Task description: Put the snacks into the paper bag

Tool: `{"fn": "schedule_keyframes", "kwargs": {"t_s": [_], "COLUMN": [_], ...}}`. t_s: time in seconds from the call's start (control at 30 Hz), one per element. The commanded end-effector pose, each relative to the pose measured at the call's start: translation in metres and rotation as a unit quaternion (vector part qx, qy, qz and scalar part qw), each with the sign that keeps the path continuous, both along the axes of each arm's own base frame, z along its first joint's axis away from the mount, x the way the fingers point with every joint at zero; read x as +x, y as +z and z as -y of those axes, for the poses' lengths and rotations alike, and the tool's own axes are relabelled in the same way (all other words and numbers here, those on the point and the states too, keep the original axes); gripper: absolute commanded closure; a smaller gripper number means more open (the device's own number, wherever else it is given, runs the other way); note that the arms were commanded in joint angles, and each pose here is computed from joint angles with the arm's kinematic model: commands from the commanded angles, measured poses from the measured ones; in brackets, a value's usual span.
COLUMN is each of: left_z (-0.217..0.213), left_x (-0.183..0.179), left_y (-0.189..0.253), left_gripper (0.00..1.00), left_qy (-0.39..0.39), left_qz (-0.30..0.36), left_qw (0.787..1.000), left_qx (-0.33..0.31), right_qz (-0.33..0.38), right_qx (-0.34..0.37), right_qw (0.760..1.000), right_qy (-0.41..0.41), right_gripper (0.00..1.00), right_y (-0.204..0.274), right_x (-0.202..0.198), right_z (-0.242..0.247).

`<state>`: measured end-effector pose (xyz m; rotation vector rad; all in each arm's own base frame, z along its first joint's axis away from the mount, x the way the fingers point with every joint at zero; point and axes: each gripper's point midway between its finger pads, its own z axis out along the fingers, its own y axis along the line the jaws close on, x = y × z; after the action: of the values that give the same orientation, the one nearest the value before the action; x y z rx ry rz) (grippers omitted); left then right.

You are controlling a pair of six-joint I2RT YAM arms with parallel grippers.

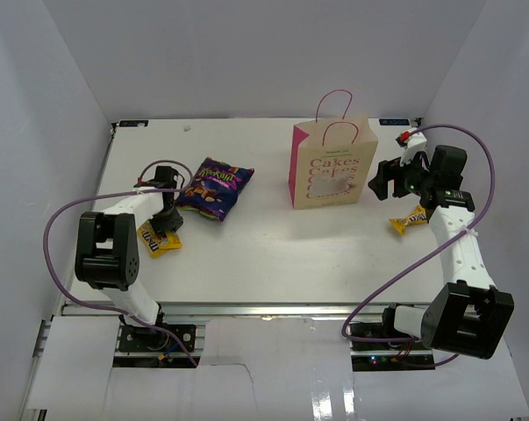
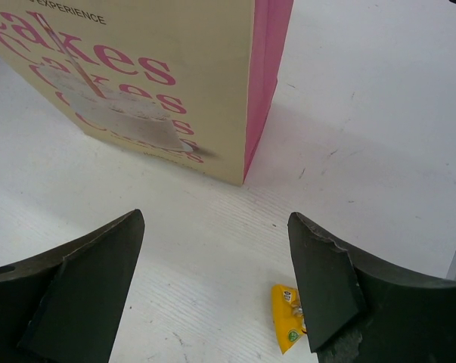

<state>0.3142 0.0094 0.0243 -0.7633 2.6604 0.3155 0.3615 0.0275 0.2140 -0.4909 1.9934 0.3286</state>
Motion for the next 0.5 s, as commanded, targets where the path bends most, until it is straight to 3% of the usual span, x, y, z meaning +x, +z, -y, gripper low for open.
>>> {"fn": "schedule_keyframes", "kwargs": {"t_s": [0.0,0.13,0.33,0.37,0.47], "left_z": [0.005,0.009,0.028,0.036,0.074], "left_x": [0.001,0.005,0.024,0.028,0.047], "left_y": [0.003,0.014,0.076,0.088,0.152], "left_gripper": [0.55,0.74,0.97,0.98,1.0], "left_qy": [-0.023,-0.026,-0.062,-0.079,-0.168], "left_qz": [0.001,0.026,0.139,0.161,0.274], "left_qw": [1.0,0.999,0.986,0.98,0.933], "left_qx": [-0.014,-0.027,-0.075,-0.09,-0.162], "right_qz": [0.011,0.005,0.005,0.008,0.004], "right_qx": [0.008,0.012,0.013,0.011,0.014], "right_qw": [1.0,1.0,1.0,1.0,0.999], "right_qy": [0.003,0.004,0.011,0.014,0.029], "right_gripper": [0.17,0.17,0.17,0.17,0.17], "right_y": [0.009,0.006,0.007,0.009,0.006], "right_x": [-0.001,-0.004,-0.006,-0.007,-0.01], "right_z": [-0.001,-0.002,-0.004,-0.004,-0.007]}}
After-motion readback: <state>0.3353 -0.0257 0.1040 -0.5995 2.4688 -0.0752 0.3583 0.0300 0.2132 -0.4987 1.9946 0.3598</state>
